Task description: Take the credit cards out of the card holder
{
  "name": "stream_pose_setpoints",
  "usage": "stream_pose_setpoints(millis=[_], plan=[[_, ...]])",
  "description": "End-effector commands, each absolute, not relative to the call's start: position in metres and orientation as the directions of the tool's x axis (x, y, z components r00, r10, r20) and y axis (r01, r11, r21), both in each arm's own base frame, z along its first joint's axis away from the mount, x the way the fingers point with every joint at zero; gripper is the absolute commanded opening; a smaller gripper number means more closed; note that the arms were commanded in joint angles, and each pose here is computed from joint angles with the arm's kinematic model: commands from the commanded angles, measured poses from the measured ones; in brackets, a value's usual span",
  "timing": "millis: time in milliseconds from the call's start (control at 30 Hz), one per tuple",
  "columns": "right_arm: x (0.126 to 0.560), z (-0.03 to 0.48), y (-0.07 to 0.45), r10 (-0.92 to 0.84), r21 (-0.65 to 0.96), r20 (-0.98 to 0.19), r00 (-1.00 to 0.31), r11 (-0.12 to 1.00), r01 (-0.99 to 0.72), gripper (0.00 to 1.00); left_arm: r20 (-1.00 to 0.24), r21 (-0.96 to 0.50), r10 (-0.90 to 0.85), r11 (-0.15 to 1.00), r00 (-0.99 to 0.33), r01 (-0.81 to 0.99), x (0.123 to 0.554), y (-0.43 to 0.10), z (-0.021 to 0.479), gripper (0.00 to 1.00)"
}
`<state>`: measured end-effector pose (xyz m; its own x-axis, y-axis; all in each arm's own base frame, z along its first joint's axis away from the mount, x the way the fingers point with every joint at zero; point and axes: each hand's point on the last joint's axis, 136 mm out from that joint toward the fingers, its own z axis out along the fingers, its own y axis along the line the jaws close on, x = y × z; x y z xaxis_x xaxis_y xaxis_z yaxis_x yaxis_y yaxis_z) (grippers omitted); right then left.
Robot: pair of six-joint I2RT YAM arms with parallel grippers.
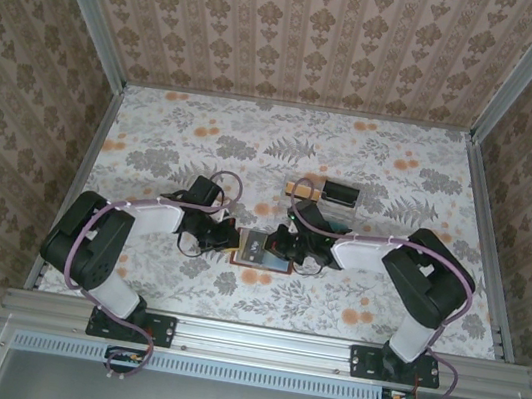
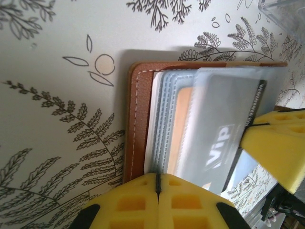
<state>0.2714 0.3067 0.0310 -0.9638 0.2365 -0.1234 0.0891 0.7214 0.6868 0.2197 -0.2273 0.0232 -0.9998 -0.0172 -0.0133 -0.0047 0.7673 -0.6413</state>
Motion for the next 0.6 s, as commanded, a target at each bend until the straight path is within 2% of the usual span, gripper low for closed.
stream_pose_setpoints(millis=[0, 367, 567], plan=[[0.263, 0.024, 0.281, 0.23, 0.628, -0.114, -0.967, 0.77, 0.109, 0.0, 0.043, -0.576, -0.035, 0.816, -0.998, -0.053, 0.212, -0.214, 0.007, 0.0], [0.256, 0.02, 0.273, 0.158, 0.628, -0.076, -0.985, 0.774, 0.076, 0.0, 0.045, -0.574, -0.032, 0.817, -0.998, -0.052, 0.211, -0.214, 0.006, 0.0], [0.254, 0.03, 0.266, 0.151, 0.645, -0.095, -0.984, 0.762, 0.055, 0.0, 0.044, -0.572, -0.034, 0.818, -0.998, -0.053, 0.211, -0.213, 0.007, 0.0]])
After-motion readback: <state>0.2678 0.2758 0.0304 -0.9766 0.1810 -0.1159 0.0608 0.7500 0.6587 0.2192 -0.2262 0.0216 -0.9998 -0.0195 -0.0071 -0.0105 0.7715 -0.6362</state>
